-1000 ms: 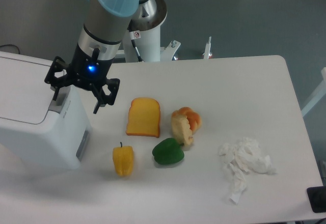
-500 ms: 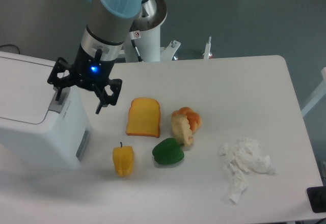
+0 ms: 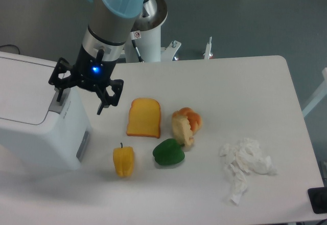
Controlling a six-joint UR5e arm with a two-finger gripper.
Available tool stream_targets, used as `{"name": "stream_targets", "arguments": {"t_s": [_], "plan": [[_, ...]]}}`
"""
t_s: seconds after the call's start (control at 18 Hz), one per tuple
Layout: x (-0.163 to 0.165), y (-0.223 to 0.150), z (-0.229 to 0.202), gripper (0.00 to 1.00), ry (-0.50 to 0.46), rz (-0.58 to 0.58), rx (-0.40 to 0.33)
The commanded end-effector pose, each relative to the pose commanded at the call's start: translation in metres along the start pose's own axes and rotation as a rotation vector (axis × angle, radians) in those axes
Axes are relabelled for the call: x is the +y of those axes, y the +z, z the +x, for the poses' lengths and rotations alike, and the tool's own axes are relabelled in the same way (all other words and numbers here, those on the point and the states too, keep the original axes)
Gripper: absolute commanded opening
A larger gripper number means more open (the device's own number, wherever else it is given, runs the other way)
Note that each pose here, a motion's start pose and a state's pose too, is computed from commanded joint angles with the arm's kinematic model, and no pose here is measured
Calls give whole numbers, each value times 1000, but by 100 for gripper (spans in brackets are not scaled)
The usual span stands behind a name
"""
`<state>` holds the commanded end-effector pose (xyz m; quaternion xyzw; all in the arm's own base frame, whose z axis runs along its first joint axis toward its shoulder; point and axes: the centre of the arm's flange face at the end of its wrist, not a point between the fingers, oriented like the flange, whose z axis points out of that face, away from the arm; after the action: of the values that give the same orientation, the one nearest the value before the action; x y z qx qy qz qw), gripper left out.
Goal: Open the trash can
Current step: 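Lower the gripper onto the front edge of the trash can lid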
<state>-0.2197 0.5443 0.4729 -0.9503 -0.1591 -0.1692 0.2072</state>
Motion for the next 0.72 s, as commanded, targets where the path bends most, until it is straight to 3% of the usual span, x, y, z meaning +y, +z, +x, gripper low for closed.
{"name": "stream_targets", "arguments": {"t_s": [0.72], "plan": [[0, 6, -1, 100, 0, -8, -2]]}}
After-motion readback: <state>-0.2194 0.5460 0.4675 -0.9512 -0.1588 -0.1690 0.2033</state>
